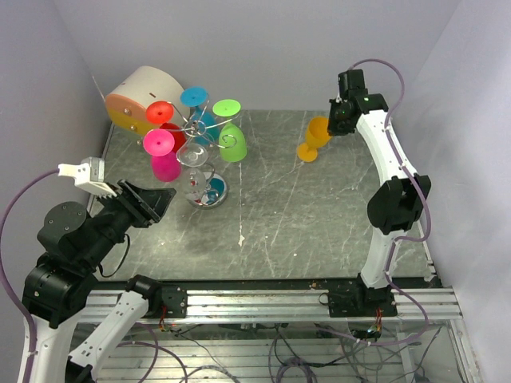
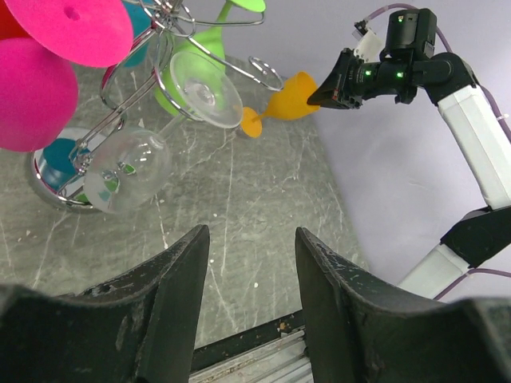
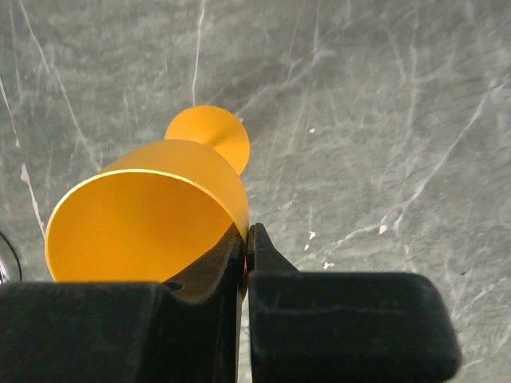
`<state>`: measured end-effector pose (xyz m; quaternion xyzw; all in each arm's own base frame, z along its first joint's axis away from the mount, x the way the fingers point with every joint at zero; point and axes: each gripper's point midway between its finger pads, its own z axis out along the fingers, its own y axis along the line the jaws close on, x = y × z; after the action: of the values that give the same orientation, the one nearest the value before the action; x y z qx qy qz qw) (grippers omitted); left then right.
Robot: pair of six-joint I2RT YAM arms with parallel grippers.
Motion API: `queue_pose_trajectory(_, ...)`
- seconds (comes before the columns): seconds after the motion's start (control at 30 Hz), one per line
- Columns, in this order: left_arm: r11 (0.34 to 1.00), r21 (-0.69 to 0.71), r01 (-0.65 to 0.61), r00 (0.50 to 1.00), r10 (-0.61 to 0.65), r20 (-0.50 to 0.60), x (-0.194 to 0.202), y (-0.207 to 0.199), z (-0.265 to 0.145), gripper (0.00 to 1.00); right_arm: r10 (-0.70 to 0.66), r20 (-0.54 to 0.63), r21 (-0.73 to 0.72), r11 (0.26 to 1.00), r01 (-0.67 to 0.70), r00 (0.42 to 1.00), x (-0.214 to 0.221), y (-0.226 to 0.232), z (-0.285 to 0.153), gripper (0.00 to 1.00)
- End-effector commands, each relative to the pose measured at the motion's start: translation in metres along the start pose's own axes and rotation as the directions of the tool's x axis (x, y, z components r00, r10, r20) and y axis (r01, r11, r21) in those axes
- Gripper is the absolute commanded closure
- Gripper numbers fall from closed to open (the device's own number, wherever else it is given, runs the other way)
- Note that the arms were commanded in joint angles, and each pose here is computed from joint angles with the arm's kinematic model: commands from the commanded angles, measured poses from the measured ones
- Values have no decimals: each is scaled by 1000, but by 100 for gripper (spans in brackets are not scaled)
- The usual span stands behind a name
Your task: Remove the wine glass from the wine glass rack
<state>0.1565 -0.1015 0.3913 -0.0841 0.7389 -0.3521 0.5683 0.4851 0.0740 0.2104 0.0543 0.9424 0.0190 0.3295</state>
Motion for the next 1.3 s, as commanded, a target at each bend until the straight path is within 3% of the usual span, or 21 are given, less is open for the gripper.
queue_pose_trajectory(0.0,999,-29,-14,1000,14,-8,7,10,0,42,7,-82,-28,1000,-9,997,22,1,14,100)
queue_pose_trajectory(0.3,998,-62,-1,999,-1,-32,21,23,-1,43,-3,-140,63,998,12,990,39,-15,42,100)
queue_pose_trajectory(0.53,998,-70,0,1000,-2,-26,22,26,-6,43,6,-106,121,993,7,994,33,-23,38,99)
queue_pose_trajectory(0.67,997,-73,6,1000,-8,-24,24,28,-6,43,19,-40,104,994,-15,999,16,-19,17,83)
queue_pose_trajectory(0.8,997,-71,9,1000,-11,-28,26,28,-5,43,45,62,15,999,-46,997,-9,-4,-21,75)
queue_pose_trajectory(0.83,997,-70,10,1000,-12,-29,26,28,-4,43,52,80,-17,999,-51,995,-14,1,-29,74)
queue_pose_trajectory(0.9,998,-65,12,999,-14,-36,27,27,-3,43,67,117,-83,995,-57,991,-25,12,-46,59)
queue_pose_trajectory(0.97,998,-64,15,999,-17,-38,27,26,-2,43,80,146,-194,980,-51,986,-35,30,-63,56)
queue_pose_trajectory(1.03,998,-64,16,999,-19,-34,26,26,-1,44,103,174,-338,940,-39,979,-44,57,-82,55)
queue_pose_trajectory(1.1,998,-62,19,999,-21,-32,26,25,0,44,127,184,-517,856,-14,975,-52,92,-103,55)
queue_pose_trajectory(1.27,998,-66,16,999,-18,-30,23,24,1,44,167,96,-864,503,0,981,-59,169,-155,56)
